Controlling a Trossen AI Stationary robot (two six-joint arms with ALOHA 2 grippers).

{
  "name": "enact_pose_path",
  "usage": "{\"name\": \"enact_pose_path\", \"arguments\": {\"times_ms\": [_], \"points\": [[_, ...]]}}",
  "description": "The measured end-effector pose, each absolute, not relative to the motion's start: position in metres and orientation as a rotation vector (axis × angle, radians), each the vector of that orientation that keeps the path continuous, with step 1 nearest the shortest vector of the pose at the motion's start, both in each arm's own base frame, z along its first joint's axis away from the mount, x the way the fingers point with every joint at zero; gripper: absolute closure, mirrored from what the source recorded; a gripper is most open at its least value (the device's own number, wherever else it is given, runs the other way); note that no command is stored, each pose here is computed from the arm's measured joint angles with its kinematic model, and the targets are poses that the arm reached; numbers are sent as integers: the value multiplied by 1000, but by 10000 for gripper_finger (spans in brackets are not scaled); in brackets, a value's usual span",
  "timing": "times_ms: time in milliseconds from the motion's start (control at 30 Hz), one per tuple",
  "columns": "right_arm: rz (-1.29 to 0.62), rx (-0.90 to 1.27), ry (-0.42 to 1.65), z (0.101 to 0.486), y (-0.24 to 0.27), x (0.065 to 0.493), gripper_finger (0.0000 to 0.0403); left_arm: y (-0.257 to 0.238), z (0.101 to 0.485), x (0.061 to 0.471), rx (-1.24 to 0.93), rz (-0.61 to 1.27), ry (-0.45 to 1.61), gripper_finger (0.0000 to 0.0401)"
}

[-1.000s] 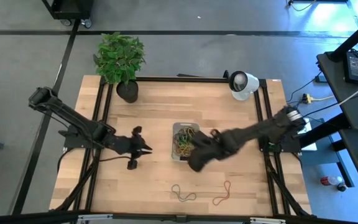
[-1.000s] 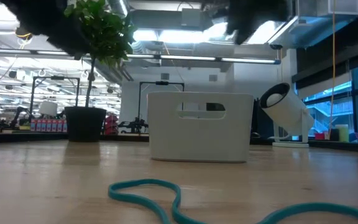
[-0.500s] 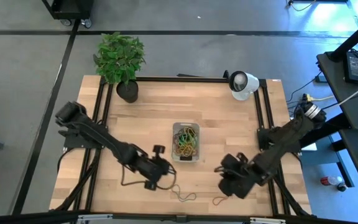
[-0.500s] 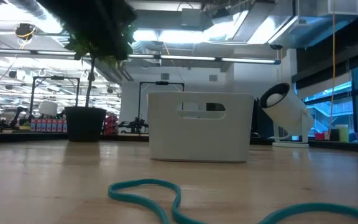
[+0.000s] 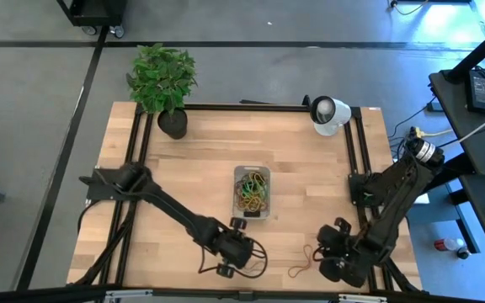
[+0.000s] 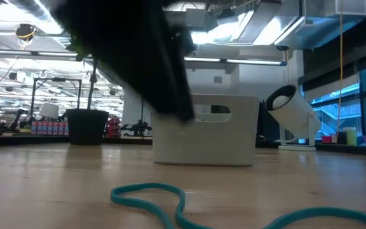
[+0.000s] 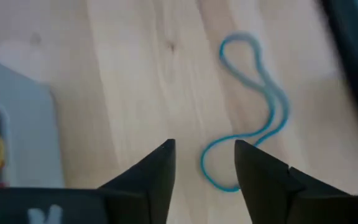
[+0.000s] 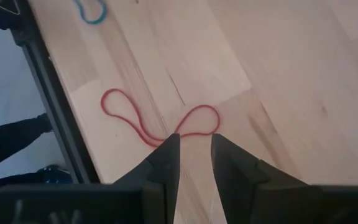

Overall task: Pick and place rubber bands into bin
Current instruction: Put the blue rubber band into the gray bin

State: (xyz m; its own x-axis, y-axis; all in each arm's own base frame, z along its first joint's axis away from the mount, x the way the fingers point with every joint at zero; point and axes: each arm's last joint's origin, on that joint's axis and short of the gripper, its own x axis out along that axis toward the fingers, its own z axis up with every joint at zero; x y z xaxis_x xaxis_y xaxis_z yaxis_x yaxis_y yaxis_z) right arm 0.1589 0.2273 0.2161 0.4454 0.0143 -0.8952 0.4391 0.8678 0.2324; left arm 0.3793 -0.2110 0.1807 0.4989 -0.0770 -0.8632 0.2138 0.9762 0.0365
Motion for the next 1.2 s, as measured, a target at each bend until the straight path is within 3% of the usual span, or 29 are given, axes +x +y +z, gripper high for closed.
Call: {"name": "enact_pose_path", "arguments": {"times_ms": [267, 367, 500, 633, 767, 933, 1200], "points": [[-246, 429, 1040, 217, 235, 148, 309, -215, 136, 385, 175, -178, 1148, 243], [-240, 421, 1038, 217, 236, 145, 309, -216, 127, 385, 173, -186, 1170, 280], [-240, 407, 1016, 217, 236, 143, 309, -217, 124, 385, 137, -171, 1186, 376], [-245, 400, 1005, 217, 236, 143, 309, -220, 129, 384, 121, -173, 1173, 398], [-254, 386, 1008, 217, 235, 143, 309, -223, 152, 384, 33, -147, 1179, 399], [-266, 375, 981, 217, 234, 143, 309, -216, 231, 388, -118, -110, 1043, 399], [-309, 370, 902, 218, 229, 151, 309, -173, 321, 376, -63, -18, 860, 399]]}}
